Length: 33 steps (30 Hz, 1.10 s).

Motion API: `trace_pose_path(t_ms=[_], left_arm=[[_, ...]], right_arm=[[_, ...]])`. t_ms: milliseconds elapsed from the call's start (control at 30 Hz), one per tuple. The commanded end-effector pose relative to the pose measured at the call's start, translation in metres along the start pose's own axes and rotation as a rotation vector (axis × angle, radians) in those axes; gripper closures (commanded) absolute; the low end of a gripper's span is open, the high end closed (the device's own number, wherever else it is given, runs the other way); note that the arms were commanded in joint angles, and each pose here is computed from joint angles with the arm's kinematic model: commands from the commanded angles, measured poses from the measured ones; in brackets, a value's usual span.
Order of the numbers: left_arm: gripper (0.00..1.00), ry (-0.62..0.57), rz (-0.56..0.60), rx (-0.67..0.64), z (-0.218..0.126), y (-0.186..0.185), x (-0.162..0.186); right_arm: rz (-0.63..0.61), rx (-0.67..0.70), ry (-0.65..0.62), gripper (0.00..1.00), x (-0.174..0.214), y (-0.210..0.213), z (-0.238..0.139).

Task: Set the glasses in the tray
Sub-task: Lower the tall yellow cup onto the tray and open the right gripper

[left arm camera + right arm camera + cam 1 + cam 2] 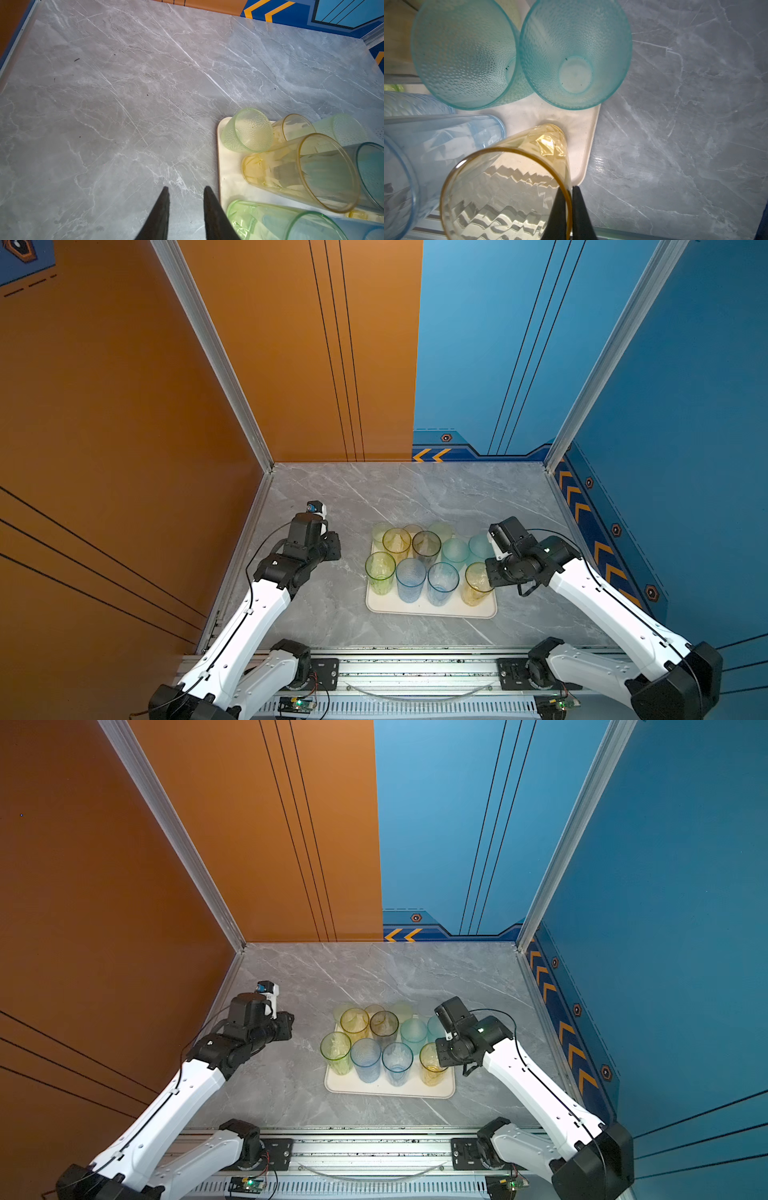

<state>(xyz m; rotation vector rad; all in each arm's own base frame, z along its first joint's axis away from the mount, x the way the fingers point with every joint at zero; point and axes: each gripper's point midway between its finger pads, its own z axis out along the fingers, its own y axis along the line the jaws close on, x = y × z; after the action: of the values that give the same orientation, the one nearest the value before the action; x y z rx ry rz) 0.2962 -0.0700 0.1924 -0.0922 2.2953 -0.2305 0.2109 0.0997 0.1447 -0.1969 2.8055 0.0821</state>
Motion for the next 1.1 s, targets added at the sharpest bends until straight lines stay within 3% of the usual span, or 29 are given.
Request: trace_pose_path(t_ms=[0, 800, 1067], left_arm=[[0.70, -0.011, -0.004, 0.017, -0.002, -0.003, -0.005], [0.70, -0.014, -0.003, 0.018, -0.002, -0.004, -0.007], [0.70, -0.013, 0.002, 0.006, -0.001, -0.002, -0.007]], right_arm=[[0.023, -0.014, 0.007, 0.90, 0.003, 0.001, 0.003], [0.023, -0.036, -0.025, 0.72, -0.002, 0.004, -0.006], [0.055, -0.041, -0.125, 0.66, -0.016, -0.002, -0.026]])
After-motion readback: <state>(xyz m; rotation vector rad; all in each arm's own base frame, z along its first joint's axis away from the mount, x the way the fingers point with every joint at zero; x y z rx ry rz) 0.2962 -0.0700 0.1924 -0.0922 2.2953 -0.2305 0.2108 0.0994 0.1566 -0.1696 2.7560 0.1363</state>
